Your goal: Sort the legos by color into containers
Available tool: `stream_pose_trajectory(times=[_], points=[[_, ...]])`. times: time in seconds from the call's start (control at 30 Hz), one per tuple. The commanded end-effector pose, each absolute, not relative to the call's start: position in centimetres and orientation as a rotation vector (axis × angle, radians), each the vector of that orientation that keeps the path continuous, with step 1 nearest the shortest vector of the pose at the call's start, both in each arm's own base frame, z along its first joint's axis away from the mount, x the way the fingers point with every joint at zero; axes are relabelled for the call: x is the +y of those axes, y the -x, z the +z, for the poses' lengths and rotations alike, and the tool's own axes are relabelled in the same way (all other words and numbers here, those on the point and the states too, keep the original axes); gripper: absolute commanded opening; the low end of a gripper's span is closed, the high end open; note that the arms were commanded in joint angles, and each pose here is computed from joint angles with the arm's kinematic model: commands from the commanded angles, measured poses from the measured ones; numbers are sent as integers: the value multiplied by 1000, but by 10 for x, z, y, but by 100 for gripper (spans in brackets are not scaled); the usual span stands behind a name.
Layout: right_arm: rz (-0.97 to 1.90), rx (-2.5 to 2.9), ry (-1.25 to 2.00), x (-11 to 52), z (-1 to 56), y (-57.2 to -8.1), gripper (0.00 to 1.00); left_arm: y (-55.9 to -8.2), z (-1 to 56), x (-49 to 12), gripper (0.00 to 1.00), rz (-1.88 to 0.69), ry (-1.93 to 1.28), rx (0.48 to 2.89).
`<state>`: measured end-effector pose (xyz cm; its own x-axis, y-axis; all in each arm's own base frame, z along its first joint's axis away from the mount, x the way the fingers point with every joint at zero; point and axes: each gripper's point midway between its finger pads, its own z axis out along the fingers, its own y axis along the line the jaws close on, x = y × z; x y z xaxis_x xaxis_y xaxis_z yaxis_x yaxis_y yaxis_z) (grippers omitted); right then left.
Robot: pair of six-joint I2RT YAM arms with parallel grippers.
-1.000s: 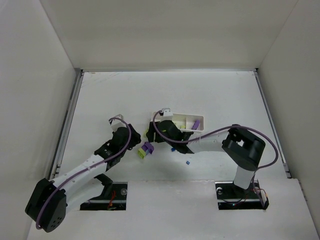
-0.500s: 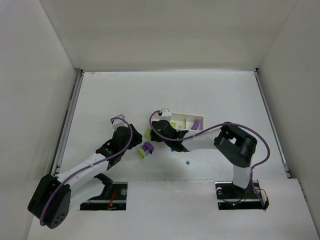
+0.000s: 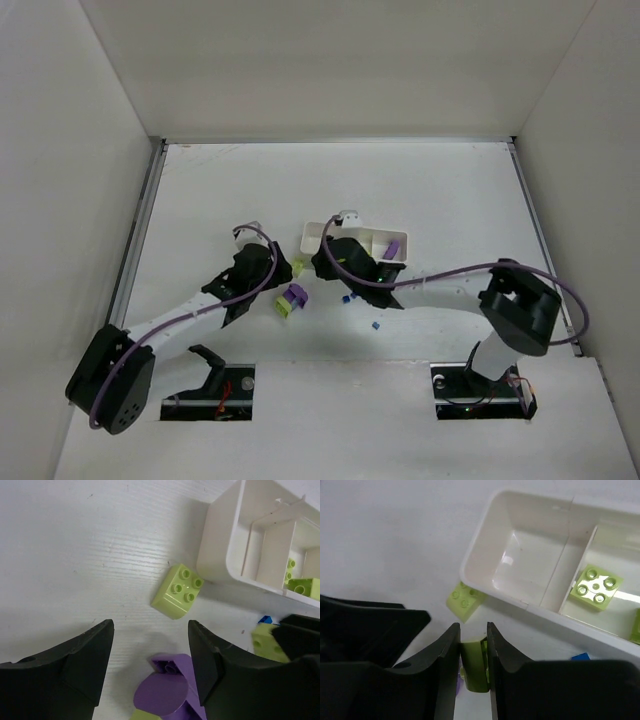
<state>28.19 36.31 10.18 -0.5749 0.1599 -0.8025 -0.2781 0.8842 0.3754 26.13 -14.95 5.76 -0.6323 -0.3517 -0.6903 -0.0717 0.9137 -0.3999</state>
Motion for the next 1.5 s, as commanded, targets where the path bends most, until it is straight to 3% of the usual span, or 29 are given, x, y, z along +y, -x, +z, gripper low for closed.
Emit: stream_pose_trajectory(times=[0.0, 0.2, 0.6, 0.77, 0.87, 1.03, 1.47], points=[[665, 1992, 57, 356, 154, -279, 28, -280, 79, -165, 59, -451, 231, 2179], [633, 1926, 10, 320, 178, -300, 29, -291, 72, -183, 59, -443, 168, 2223], [490, 1951, -134, 275, 139, -360, 33, -304, 55, -184, 60, -341, 121, 2264], [487, 1960, -136, 277, 134, -363, 52, -305, 43, -186, 59, -279, 78, 2291], [499, 1945, -141, 275, 142, -360, 58, -306, 40, -188, 59, -254, 59, 2298], [527, 1896, -139, 264, 168, -349, 59, -306, 40, -193, 53, -246, 28, 2295], [522, 1867, -35, 256, 191, -336, 60, -301, 41, -202, 58, -224, -17, 2282]])
